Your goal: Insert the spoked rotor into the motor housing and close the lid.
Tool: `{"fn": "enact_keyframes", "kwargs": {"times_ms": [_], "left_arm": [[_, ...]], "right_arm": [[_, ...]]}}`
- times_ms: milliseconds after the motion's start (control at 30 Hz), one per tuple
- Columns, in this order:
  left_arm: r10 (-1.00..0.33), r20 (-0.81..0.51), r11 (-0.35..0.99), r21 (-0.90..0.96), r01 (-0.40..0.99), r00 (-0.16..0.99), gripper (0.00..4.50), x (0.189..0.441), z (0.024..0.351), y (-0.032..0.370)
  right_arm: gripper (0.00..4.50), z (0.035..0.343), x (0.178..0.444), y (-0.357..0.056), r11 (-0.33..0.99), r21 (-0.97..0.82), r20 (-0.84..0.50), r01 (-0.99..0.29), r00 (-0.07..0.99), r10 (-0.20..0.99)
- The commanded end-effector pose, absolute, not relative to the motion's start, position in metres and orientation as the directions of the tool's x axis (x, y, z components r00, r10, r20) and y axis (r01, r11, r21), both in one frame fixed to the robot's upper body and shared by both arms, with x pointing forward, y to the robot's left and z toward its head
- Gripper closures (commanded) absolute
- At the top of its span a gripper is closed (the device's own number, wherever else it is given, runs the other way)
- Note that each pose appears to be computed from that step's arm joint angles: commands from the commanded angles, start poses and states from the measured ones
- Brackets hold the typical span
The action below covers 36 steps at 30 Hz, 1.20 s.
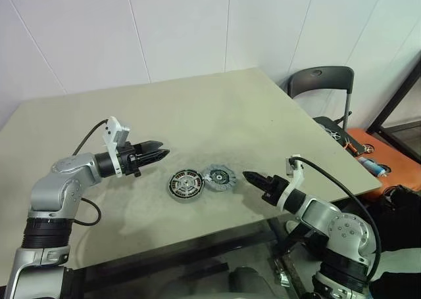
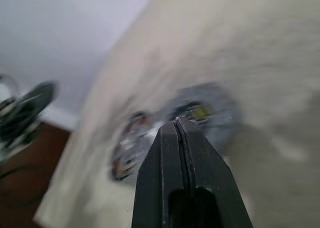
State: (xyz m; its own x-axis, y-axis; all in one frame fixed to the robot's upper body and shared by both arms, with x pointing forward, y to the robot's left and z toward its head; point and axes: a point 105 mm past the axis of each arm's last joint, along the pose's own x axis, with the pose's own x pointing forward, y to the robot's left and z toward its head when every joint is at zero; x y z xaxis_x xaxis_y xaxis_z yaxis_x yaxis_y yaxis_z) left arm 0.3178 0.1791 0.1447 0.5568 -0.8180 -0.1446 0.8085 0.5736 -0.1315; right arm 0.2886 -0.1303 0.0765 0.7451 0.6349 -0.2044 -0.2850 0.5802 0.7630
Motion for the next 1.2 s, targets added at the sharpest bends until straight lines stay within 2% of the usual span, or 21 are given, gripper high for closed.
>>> {"fn": "enact_keyframes", "kwargs": {"times_ms": [33,133,367,567,633,733,833,1033,1200], "left_arm": [[-0.826,-0.148,0.555,-0.041,0.831,0.544,2.46,0.312,0.154,0.178],[-0.836,-0.164,0.533,-0.012,0.846,0.524,2.46,0.306,0.151,0.177],[-0.829,-0.157,0.545,-0.018,0.838,0.536,2.46,0.308,0.154,0.180],[-0.825,-0.159,0.552,-0.016,0.834,0.543,2.46,0.308,0.154,0.181],[-0.824,-0.159,0.553,-0.015,0.833,0.544,2.46,0.309,0.153,0.180],[-0.825,-0.158,0.551,-0.013,0.834,0.543,2.46,0.310,0.154,0.179],[-0.825,-0.158,0.551,-0.013,0.835,0.542,2.46,0.310,0.155,0.178],[-0.826,-0.159,0.550,-0.020,0.835,0.540,2.46,0.310,0.152,0.176],[-0.824,-0.154,0.555,-0.025,0.832,0.545,2.46,0.312,0.151,0.175]], "right_arm": [[4.49,0.086,0.301,-0.124,0.613,0.723,-0.196,-0.318,0.757,0.624],[4.49,0.067,0.308,-0.129,0.695,0.670,-0.295,-0.259,0.767,0.570],[4.49,0.039,0.318,-0.131,0.737,0.655,-0.370,-0.167,0.779,0.506],[4.49,0.038,0.320,-0.120,0.753,0.626,-0.380,-0.202,0.764,0.521],[4.49,0.033,0.321,-0.117,0.791,0.575,-0.421,-0.209,0.753,0.505],[4.49,0.024,0.324,-0.119,0.842,0.517,-0.503,-0.152,0.742,0.443],[4.49,0.034,0.327,-0.116,0.852,0.498,-0.513,-0.164,0.737,0.441],[4.49,0.074,0.340,-0.114,0.858,0.455,-0.455,-0.238,0.766,0.454],[4.49,0.091,0.342,-0.106,0.863,0.397,-0.452,-0.311,0.753,0.479]]}}
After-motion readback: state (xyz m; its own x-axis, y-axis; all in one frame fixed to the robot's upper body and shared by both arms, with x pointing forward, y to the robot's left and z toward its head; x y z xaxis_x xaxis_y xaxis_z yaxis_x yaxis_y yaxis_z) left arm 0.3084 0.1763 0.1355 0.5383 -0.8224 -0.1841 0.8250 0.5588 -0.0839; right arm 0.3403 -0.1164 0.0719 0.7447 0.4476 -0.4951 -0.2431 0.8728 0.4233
